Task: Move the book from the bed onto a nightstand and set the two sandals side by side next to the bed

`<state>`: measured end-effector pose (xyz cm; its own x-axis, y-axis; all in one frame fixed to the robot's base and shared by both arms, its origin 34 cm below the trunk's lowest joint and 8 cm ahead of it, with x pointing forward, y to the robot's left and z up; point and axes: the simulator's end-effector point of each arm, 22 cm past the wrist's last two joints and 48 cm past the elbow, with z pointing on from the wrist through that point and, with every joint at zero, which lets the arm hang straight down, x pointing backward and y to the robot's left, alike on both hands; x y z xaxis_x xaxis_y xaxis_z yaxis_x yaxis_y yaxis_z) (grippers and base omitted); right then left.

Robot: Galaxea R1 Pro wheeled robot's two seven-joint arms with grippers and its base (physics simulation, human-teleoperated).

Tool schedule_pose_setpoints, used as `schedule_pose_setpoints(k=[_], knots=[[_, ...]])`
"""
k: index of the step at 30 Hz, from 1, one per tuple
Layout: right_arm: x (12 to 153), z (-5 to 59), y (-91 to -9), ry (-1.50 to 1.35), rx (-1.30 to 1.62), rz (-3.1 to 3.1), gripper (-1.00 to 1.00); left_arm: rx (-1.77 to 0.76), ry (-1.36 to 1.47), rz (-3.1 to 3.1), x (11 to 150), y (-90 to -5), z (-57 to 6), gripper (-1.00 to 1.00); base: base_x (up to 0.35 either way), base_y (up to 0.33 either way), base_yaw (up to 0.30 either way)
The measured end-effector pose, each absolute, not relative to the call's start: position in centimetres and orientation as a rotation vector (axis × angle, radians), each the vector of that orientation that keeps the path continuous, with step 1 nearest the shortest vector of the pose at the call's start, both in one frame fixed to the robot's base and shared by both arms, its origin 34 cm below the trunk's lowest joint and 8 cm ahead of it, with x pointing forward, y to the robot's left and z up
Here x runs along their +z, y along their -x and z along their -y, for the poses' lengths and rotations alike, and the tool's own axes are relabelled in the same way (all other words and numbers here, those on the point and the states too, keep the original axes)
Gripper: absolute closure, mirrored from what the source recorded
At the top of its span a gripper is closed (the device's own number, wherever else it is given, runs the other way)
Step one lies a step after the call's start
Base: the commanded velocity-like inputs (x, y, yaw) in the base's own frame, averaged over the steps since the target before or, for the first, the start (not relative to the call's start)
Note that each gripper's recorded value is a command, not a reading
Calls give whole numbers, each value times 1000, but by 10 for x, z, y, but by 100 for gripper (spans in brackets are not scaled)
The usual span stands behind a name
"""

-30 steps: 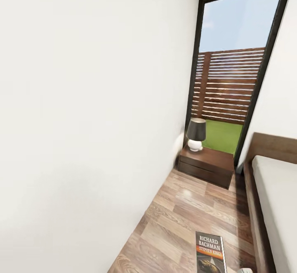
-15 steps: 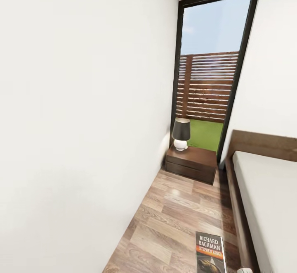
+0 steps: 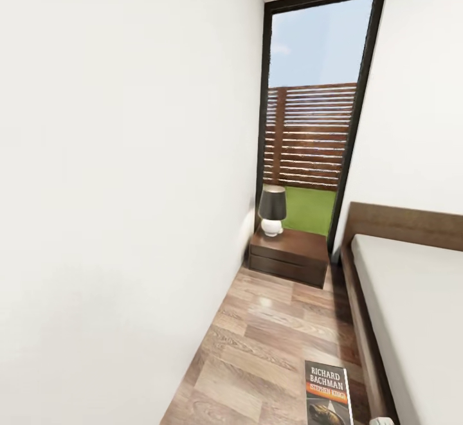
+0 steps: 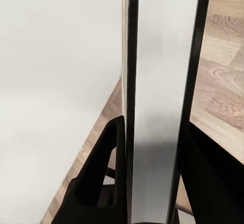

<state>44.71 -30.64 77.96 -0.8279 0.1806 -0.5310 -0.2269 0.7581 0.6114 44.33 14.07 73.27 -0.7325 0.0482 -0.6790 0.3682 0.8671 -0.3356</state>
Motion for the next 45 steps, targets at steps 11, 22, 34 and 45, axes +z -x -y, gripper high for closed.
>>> schedule_pose_setpoints(k=[11, 22, 34, 45], knots=[[780, 306, -447, 36, 926, -2373, 100, -598, -298, -2339, 733, -444, -141, -100, 263, 89, -105], [781, 306, -449, 38, 925, -2368, 100, -597, -300, -2333, 735, -445, -140, -100, 27, 3, -275], [784, 306, -450, 44, 923, -2362, 100, -595, -303, -2325, 737, -447, -140, -100, 0, 0, -282], [786, 306, -451, 47, 921, -2355, 100, -592, -304, -2319, 740, -449, -140, -100, 0, 0, -282]])
